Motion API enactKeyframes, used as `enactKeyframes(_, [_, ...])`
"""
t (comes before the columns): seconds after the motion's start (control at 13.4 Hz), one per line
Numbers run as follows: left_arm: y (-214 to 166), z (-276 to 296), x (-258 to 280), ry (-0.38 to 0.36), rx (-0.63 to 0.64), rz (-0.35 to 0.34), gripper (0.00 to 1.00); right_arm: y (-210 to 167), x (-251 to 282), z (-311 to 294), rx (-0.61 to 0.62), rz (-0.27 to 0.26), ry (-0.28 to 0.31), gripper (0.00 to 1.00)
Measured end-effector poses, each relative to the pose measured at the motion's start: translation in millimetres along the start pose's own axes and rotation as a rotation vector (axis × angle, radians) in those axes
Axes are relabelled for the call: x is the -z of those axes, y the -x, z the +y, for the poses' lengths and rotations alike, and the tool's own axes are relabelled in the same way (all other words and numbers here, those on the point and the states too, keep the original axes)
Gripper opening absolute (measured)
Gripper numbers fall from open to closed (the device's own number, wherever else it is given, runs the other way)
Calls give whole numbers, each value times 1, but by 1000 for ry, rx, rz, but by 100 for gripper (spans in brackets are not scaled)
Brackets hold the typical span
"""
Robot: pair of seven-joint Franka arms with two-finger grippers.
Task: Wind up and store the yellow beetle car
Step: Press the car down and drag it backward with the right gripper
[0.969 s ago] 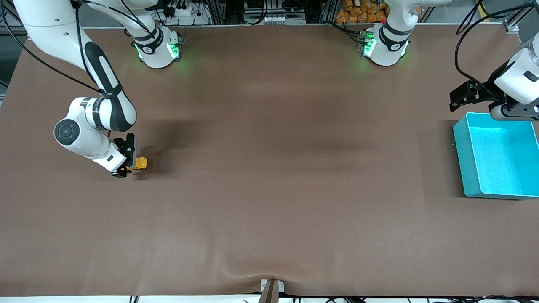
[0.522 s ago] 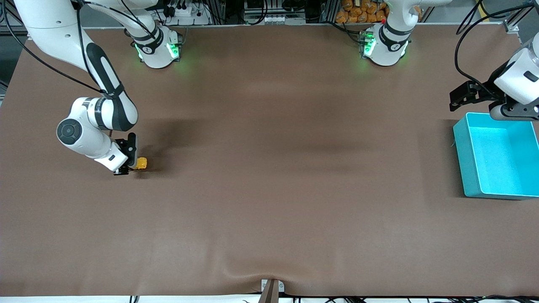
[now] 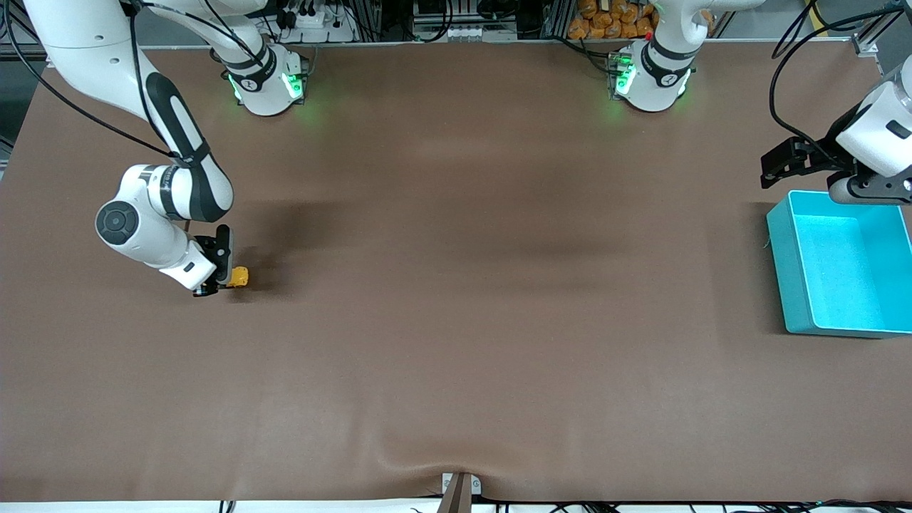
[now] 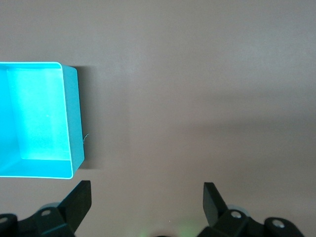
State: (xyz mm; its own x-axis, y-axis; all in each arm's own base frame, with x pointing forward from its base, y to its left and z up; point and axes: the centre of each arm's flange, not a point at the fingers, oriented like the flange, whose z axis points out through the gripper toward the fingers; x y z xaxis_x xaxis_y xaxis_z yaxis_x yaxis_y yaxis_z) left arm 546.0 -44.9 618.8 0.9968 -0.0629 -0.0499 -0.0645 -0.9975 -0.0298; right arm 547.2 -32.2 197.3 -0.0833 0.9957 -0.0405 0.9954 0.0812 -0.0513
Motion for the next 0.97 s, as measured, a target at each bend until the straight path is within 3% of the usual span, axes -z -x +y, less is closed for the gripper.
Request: enactKeyframes(0.97, [0, 0, 0, 0, 45, 0, 100, 47, -2, -5, -80, 0, 14, 42])
